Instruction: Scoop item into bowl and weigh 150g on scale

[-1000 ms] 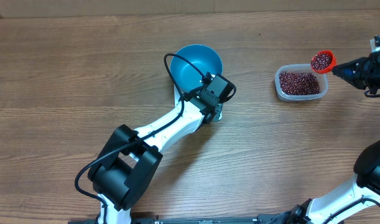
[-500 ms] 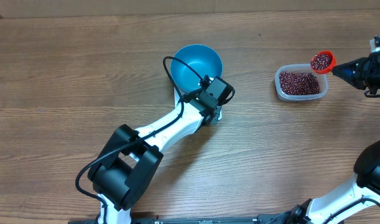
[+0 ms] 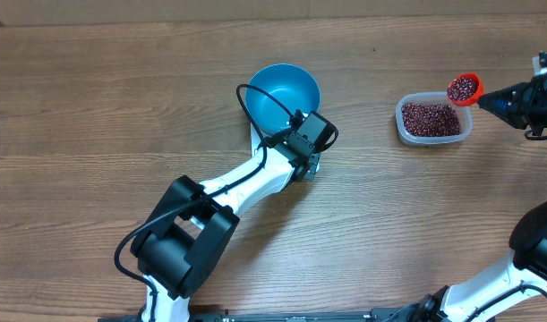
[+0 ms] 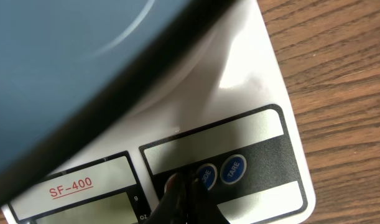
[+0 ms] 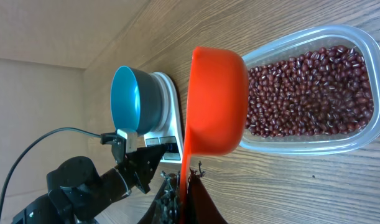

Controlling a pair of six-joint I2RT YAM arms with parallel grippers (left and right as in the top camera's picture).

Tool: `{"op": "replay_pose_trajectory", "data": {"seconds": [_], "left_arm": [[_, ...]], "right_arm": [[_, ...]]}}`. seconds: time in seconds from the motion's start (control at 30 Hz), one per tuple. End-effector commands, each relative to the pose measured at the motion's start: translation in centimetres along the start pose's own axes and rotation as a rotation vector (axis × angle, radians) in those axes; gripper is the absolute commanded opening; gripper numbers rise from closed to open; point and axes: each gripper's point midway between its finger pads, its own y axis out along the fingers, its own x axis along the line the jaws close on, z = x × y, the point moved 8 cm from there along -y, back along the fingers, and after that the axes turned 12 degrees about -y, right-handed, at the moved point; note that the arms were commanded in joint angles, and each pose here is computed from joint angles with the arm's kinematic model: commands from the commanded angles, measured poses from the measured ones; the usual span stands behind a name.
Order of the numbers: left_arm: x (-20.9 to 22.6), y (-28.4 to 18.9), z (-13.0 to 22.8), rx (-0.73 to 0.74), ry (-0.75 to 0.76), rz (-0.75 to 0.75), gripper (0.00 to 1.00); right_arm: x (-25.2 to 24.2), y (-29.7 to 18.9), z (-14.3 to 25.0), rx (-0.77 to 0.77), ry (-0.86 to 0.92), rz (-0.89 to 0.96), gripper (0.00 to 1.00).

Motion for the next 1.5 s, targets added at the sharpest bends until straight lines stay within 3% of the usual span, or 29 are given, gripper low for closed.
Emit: {"op": "replay_pose_trajectory", "data": {"seconds": [0.0,0.87,1.47], "left_arm": [[0.35,0.78,0.49,0.021,-0.011,-0.012,0.04],[1.32,1.13,-0.07,0.002,-0.051,-0.049,0.04],[0.60,1.76,0.41,0.036,-0.022,0.006,0.04]], "right_arm": [[0.59,-0.40,-0.02,-0.012,-0.027,0.005,0.04],[0.52,-0.40,0.07,-0.004,-0.024,0.014,0.04],[0.52,-0.40,0.06,-0.004,-0.025,0.014,0.04]]}}
